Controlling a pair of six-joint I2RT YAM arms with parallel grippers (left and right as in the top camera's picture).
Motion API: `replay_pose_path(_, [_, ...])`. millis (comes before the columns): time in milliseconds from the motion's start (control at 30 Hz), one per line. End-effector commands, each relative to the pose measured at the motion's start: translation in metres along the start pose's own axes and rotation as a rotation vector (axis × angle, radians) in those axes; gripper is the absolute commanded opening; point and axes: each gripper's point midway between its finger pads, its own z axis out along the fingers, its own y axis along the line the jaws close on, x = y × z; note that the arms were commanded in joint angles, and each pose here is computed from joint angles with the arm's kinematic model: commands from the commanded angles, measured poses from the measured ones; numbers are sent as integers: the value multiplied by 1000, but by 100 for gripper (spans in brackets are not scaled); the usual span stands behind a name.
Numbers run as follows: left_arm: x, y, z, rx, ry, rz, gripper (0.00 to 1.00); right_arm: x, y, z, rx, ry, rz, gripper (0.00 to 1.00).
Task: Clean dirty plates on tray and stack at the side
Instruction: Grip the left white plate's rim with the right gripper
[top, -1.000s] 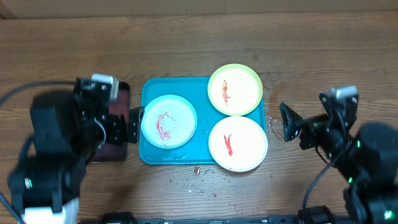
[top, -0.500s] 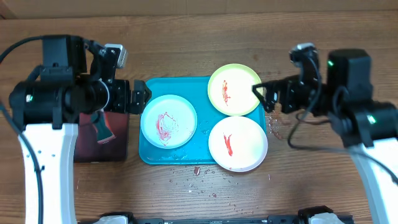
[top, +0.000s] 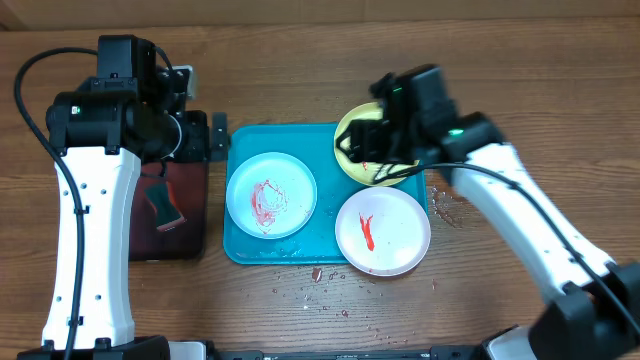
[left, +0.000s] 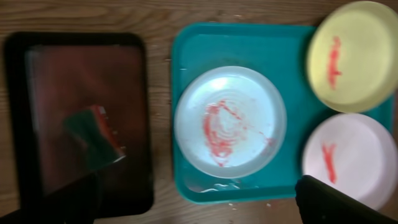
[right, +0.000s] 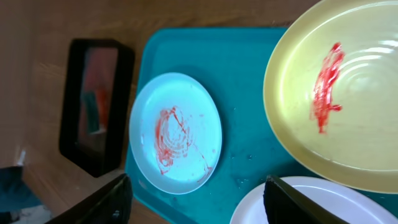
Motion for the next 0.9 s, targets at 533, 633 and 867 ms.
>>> replay_pose_path(533, [-12,74,3,-294,-27,-229,99,48,-21,137,320,48,16,46])
replay_pose_path(633, [-10,79,13,-301,12,-239,98,52,-24,146,319,61,40,44])
replay_pose_path(867, [-4,86,40,-312,108,-246,96,62,-29,162,312,91,100,33])
